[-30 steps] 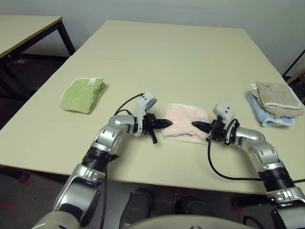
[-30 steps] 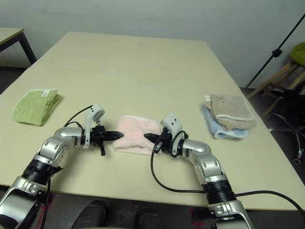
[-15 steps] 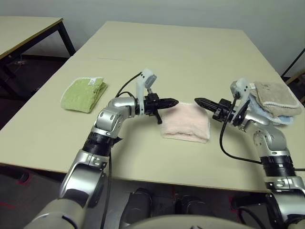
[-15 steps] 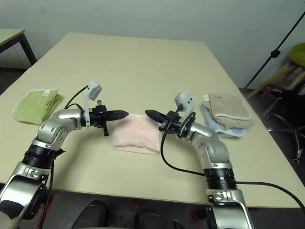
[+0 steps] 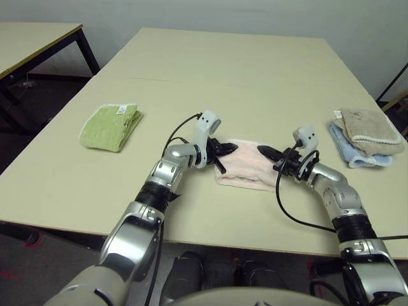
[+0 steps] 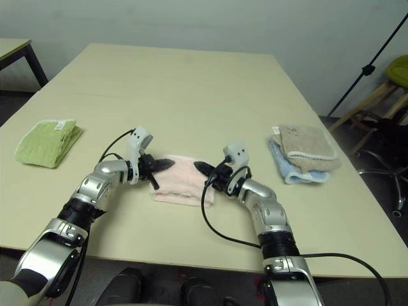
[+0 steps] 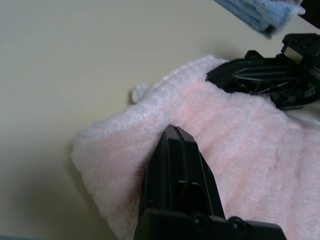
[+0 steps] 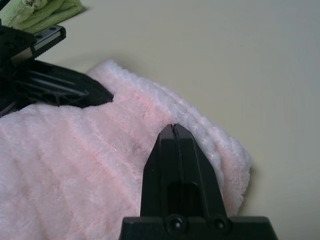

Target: Fold the towel and set it aside.

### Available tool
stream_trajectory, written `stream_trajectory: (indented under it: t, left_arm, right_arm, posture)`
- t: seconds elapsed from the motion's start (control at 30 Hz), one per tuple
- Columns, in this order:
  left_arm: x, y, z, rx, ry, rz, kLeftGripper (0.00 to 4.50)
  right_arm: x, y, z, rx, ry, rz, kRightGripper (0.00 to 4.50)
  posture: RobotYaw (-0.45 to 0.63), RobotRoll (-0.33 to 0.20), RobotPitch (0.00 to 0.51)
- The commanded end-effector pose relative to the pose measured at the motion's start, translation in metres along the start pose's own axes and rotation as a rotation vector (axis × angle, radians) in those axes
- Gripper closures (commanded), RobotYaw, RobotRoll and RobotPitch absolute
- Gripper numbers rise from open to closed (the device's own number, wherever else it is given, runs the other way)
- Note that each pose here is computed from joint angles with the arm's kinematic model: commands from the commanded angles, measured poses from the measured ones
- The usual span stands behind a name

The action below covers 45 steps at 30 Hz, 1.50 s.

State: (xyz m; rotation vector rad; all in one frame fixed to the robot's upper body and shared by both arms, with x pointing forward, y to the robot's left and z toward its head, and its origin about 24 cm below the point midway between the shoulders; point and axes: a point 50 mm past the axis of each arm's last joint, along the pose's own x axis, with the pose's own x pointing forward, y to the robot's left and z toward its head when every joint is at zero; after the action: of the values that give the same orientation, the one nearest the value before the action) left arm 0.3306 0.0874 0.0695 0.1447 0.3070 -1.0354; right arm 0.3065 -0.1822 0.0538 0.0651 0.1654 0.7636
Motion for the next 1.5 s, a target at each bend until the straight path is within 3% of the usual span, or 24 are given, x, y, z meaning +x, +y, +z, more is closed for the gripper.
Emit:
stream_trajectory:
  t: [0.03,0.17,0.27,0.4,0.6,0.77,0.93,1.1,1.23,1.5]
  left_arm:
    - [-0.001,-0.004,-0.005,-0.002,0.022,-0.014,4.50]
    - [-0.013,0.000,0.009,-0.115,-0.007,0.010,4.50]
    - [-0.026,0.007,0.021,-0.209,-0.056,0.046,3.61]
    - [-0.049,0.018,0.026,-0.326,-0.049,0.074,2.17]
    - [-0.080,0.029,0.011,-0.546,0.118,0.068,0.06]
    - [-0.081,0.026,0.006,-0.723,0.185,-0.015,0.00]
    - [-0.064,0.019,0.012,-0.842,0.206,-0.107,0.00]
    - [-0.044,0.019,0.017,-0.918,0.224,-0.134,0.00]
    - [-0.029,0.016,0.011,-0.960,0.254,-0.139,0.00]
    - [-0.008,0.004,0.004,-1.010,0.281,-0.178,0.00]
  right_arm:
    - [-0.001,0.000,-0.010,0.004,0.035,-0.008,4.49]
    - [-0.001,-0.002,0.001,-0.035,-0.008,0.011,4.49]
    - [-0.004,-0.005,0.017,0.038,-0.096,0.027,3.89]
    - [-0.012,-0.009,0.025,0.023,-0.069,0.050,2.39]
    - [-0.027,-0.003,0.035,-0.045,-0.080,0.207,0.20]
    - [-0.042,-0.014,0.054,-0.126,-0.093,0.227,0.05]
    - [-0.065,-0.020,0.067,-0.181,-0.040,0.303,0.05]
    - [-0.086,-0.025,0.067,-0.246,0.071,0.336,0.05]
    - [-0.092,-0.029,0.070,-0.236,0.042,0.299,0.05]
    - [-0.104,-0.027,0.053,-0.240,0.068,0.304,0.05]
  posture:
    - [0.11,0.000,0.050]
    - [0.10,0.000,0.052]
    - [0.10,0.000,0.052]
    - [0.10,0.000,0.047]
    - [0.11,0.000,0.039]
    - [0.10,0.000,0.036]
    - [0.08,0.000,0.035]
    - [0.06,0.000,0.036]
    - [0.04,0.000,0.039]
    - [0.02,0.000,0.044]
